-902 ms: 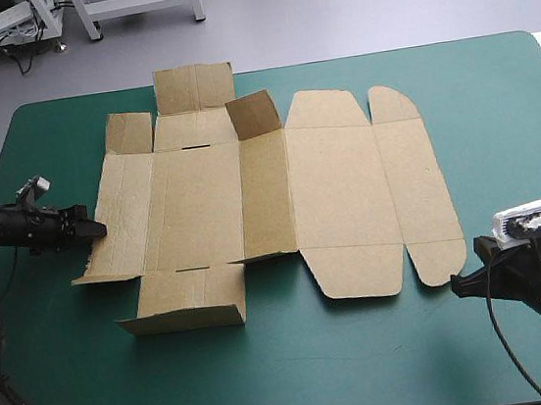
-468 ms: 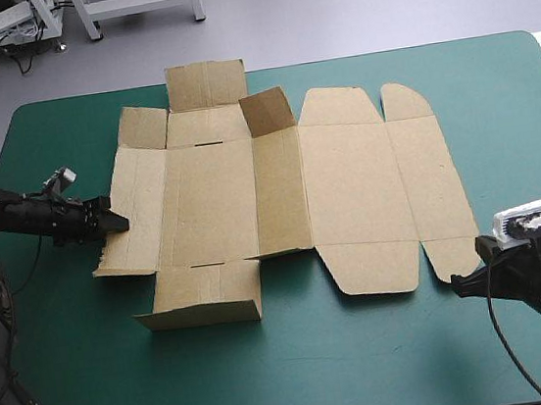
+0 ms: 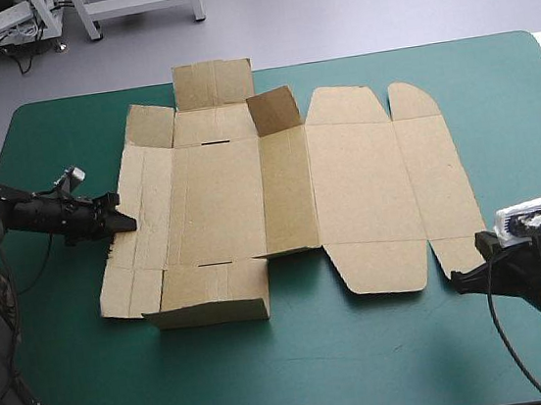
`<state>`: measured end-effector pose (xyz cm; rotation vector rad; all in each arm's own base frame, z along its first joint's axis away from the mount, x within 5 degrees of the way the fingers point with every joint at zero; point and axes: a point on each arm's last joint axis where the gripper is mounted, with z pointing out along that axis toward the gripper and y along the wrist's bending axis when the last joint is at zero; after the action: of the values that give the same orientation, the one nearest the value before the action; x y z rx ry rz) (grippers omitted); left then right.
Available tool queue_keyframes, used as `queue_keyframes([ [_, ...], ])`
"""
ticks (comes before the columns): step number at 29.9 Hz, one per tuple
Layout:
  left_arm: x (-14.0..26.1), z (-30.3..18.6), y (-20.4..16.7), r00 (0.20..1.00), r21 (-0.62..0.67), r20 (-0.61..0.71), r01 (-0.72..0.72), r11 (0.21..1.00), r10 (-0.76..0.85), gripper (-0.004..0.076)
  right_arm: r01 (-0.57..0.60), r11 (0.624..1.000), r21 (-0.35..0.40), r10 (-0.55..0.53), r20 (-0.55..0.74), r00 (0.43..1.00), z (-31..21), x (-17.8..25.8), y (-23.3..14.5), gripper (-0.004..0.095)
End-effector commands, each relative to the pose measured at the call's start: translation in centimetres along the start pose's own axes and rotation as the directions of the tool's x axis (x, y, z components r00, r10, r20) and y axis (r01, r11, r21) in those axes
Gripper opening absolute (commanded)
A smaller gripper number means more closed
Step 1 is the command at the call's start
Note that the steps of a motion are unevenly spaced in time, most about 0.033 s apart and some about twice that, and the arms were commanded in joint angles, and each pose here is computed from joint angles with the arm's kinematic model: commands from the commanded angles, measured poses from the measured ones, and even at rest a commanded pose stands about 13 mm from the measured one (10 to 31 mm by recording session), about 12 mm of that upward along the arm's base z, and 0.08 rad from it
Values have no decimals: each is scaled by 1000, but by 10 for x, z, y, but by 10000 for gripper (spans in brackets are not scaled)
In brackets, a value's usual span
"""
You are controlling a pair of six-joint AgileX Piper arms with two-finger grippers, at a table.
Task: Fold the box
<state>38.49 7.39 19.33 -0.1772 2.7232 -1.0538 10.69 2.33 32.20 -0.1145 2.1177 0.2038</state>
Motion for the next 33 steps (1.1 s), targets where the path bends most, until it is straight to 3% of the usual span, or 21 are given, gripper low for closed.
queue_keyframes([
  [1, 3, -37, -48, 989, 23, 35, -144, 989, 143, 6, 1, 1000, 2, -1, 101, 995, -5, -16, 0, -14],
  [12, 27, -118, -128, 894, -139, 217, -368, 919, 391, 6, 13, 1000, 3, -14, 101, 995, -5, -16, 0, -14],
  [18, 50, -120, -177, 825, -168, 196, -505, 847, 531, 6, 61, 998, 8, -62, 100, 993, -5, -16, 0, -14],
  [27, 88, -110, -270, 528, -314, 16, -804, 505, 849, 1, 86, 996, 9, -86, 100, 991, -5, -16, 1, -14],
  [33, 103, -105, -314, 345, -352, -11, -880, 320, 938, -4, 80, 997, 4, -80, 100, 992, -5, -16, 1, -14],
])
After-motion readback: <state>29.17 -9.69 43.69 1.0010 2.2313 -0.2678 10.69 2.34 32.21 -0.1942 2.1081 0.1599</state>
